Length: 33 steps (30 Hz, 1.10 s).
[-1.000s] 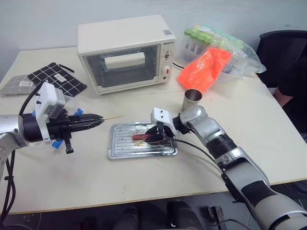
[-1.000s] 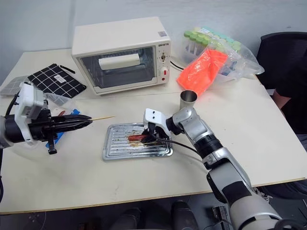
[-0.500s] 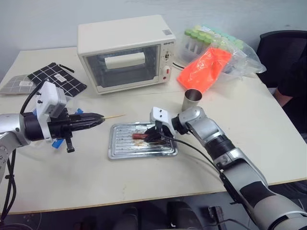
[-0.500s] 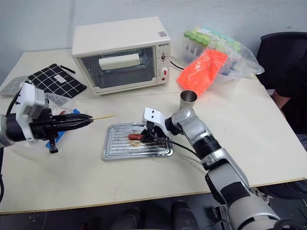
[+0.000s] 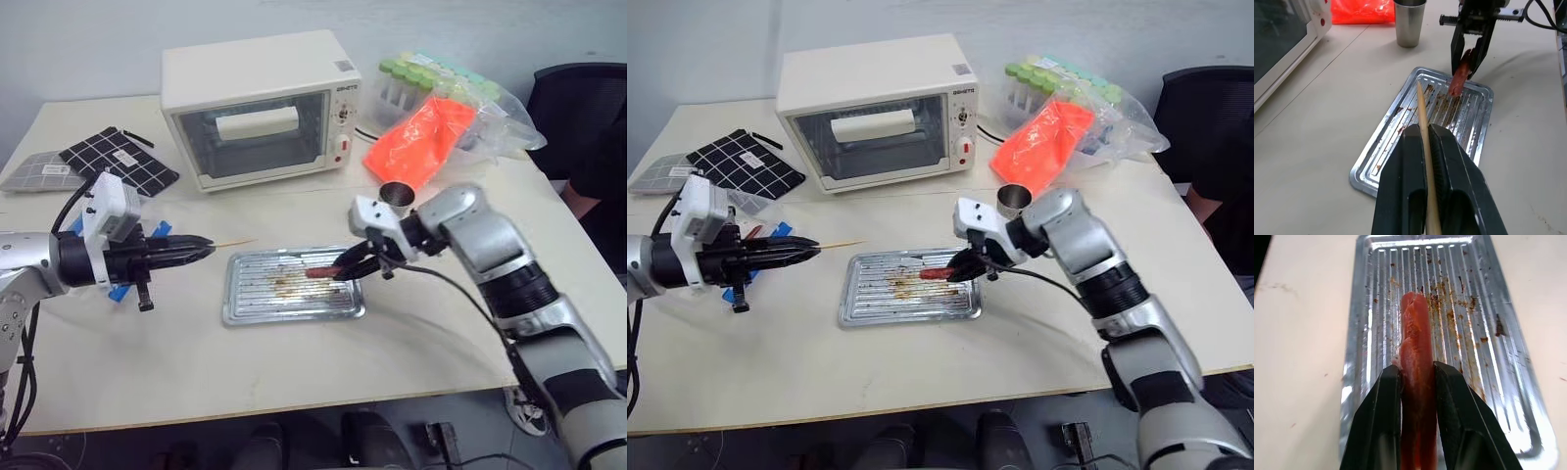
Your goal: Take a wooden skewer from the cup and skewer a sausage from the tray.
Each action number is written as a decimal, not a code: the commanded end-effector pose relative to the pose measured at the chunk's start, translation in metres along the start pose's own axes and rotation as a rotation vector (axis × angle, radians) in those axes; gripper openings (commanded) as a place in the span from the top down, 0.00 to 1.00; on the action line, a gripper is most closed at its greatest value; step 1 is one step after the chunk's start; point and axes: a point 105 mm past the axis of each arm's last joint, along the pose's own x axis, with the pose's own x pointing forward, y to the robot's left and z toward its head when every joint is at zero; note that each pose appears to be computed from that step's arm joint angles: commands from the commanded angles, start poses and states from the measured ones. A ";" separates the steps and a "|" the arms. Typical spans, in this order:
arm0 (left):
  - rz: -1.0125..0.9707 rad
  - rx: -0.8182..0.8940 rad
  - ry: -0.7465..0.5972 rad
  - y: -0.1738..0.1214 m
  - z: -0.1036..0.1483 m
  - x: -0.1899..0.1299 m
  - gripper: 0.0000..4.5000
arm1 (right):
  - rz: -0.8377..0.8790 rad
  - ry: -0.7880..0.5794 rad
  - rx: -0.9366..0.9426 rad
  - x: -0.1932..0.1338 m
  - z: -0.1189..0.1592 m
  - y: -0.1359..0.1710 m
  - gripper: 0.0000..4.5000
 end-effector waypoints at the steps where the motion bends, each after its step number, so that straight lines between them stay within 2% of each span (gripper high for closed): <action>1: -0.060 0.029 -0.021 -0.011 0.007 0.008 1.00 | 0.023 -0.020 -0.043 -0.025 0.020 0.013 0.78; 5: -0.145 0.017 -0.035 -0.030 0.002 0.027 1.00 | 0.014 -0.028 -0.035 -0.039 0.027 0.020 0.78; 9: -0.177 0.031 -0.067 -0.036 0.008 0.037 1.00 | -0.001 -0.063 -0.056 -0.040 0.039 0.023 0.78; 19: -0.175 0.055 -0.098 -0.030 0.017 0.046 1.00 | -0.023 -0.098 -0.077 -0.043 0.053 0.021 0.78; 33: -0.176 0.066 -0.101 -0.031 0.020 0.044 1.00 | -0.053 -0.090 -0.087 -0.046 0.050 0.013 0.78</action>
